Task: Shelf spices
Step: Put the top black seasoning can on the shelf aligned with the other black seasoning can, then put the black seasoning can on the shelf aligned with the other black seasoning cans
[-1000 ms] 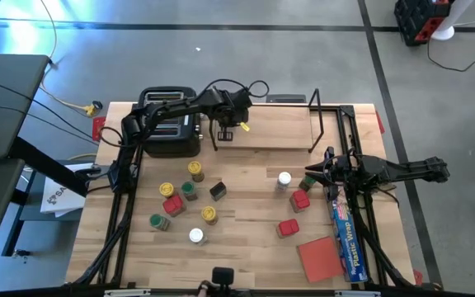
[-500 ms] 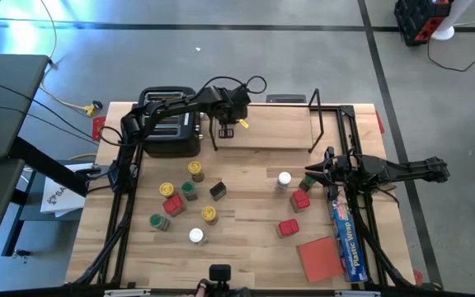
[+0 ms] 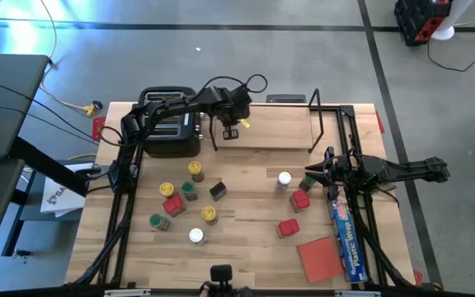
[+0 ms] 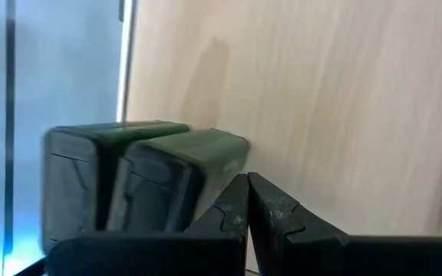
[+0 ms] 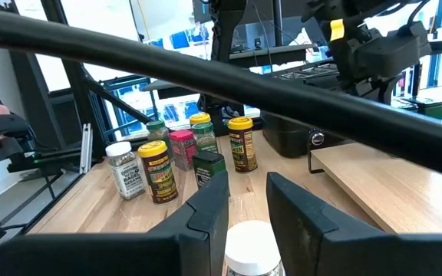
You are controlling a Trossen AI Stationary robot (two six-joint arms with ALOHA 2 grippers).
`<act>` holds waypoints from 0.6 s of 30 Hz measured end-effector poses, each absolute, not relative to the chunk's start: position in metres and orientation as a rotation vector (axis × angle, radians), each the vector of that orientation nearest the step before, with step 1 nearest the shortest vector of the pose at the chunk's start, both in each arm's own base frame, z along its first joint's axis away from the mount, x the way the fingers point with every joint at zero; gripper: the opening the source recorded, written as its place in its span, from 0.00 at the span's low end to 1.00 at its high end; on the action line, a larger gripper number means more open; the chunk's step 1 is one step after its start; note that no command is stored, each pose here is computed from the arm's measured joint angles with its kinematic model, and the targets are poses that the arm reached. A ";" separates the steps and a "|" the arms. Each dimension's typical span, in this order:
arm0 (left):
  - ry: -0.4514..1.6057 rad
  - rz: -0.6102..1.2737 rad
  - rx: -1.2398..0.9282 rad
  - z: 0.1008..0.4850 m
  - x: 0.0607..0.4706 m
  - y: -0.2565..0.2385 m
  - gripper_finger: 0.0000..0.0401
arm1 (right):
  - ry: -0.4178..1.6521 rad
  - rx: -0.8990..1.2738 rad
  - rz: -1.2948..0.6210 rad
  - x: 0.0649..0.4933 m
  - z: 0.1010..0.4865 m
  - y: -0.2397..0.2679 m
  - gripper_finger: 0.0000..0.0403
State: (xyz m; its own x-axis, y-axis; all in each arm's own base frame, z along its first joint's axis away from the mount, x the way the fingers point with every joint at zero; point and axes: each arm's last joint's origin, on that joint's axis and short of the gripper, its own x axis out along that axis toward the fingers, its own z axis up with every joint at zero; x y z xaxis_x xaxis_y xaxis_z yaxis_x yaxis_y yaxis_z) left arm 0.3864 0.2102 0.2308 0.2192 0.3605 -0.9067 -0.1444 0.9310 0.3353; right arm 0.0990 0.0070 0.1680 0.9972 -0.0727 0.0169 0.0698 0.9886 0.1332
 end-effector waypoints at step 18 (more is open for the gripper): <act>1.226 0.362 0.274 0.267 0.390 0.173 0.00 | -0.022 0.133 -0.071 0.099 0.168 0.007 0.21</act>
State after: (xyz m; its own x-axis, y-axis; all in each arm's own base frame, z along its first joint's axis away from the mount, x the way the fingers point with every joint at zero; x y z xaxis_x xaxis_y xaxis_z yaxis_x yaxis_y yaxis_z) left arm 0.3904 0.1728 0.2666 0.2928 0.4127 -0.8625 -0.1222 0.9108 0.3944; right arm 0.0990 0.0070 0.1680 0.9972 -0.0725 0.0170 0.0696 0.9886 0.1333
